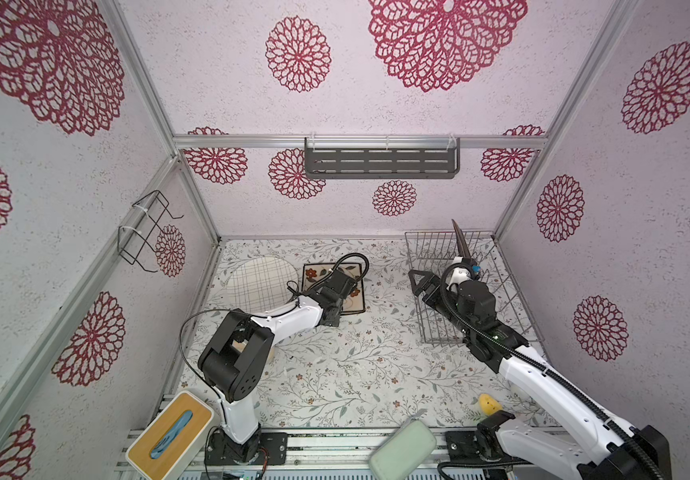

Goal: Unload the plates from the dish rack

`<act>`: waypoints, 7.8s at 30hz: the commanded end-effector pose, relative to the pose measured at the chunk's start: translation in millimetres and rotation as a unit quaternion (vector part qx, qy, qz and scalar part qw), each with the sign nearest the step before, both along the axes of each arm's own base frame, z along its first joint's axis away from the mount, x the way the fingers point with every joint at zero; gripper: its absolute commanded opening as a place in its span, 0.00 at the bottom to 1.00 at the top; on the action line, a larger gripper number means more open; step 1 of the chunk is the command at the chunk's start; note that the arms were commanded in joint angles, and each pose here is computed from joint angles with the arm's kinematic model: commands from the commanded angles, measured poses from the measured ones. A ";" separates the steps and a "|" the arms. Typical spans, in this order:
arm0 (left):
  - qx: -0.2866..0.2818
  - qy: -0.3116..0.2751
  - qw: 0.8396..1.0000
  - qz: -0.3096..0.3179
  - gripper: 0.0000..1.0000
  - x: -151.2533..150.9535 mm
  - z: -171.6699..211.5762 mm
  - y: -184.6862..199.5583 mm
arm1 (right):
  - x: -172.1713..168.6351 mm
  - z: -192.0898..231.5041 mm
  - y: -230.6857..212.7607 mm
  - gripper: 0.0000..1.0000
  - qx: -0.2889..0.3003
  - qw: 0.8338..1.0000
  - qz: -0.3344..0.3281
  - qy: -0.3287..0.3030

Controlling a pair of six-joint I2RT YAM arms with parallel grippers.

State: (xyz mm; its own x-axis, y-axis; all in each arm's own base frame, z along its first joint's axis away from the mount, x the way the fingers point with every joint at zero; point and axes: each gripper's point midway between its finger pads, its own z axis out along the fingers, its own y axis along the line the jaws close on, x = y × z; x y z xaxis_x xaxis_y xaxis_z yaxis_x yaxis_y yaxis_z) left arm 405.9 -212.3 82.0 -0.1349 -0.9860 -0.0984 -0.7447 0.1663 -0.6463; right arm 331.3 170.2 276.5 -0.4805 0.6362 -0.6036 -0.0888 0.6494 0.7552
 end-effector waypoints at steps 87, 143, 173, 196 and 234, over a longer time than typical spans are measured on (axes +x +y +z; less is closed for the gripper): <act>0.318 -0.235 0.896 -0.203 0.97 23.8 200.6 73.0 | 143.1 -58.2 -188.0 0.38 -0.631 0.728 -0.174 0.203; 0.301 -0.240 0.902 -0.194 0.97 24.3 199.6 69.0 | 136.2 -3.1 -184.6 0.00 -0.638 0.725 -0.225 0.129; 0.301 -0.258 0.897 -0.195 0.97 14.1 217.3 60.1 | 113.5 67.8 -174.3 0.00 -0.631 0.718 -0.291 0.040; 0.290 -0.278 0.892 -0.209 0.97 10.0 225.5 42.9 | 68.5 138.4 -150.0 0.00 -0.618 0.724 -0.303 -0.046; 0.205 -0.349 0.886 -0.228 0.97 8.1 234.0 30.9 | 34.4 167.5 -50.9 0.00 -0.066 0.973 -0.121 -0.184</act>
